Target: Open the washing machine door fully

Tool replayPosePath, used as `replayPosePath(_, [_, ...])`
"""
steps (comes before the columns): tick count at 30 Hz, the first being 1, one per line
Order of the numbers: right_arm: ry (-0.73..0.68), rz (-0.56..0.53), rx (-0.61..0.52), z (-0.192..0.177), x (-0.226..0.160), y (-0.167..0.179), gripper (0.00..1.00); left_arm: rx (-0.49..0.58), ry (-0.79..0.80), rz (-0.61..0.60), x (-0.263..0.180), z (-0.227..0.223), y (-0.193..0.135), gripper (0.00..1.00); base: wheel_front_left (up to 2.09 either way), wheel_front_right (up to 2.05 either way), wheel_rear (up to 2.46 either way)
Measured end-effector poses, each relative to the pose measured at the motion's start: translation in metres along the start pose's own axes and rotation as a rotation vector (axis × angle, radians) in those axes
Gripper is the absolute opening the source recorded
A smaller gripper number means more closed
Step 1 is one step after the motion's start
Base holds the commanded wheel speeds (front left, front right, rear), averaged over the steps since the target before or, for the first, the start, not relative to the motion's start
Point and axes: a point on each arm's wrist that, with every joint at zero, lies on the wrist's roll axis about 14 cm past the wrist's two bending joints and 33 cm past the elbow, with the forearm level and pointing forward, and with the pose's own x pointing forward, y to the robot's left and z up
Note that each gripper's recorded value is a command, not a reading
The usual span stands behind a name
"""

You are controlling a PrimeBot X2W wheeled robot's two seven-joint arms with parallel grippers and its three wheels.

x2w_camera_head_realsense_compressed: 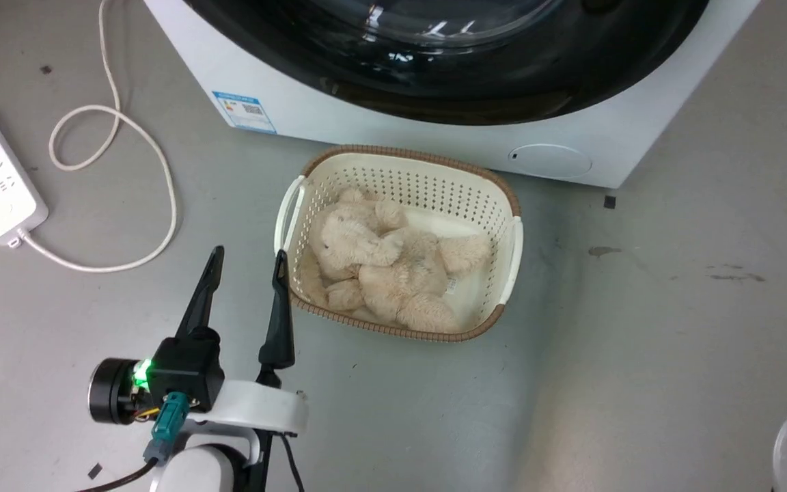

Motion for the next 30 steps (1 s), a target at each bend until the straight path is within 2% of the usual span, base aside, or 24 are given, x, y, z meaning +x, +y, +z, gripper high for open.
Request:
replayPosePath(19, [0.238, 0.04, 0.269, -0.026, 0.057, 0.007, 0.0, 0.006, 0.001, 0.021, 0.011, -0.012, 0.002, 1.0, 0.0, 0.0, 0.0])
replayPosePath(30, [0.367, 0.068, 0.373, -0.034, 0.053, 0.016, 0.0, 0.013, -0.04, 0.043, 0.007, 0.001, 0.007, 1.0, 0.0, 0.0, 0.0])
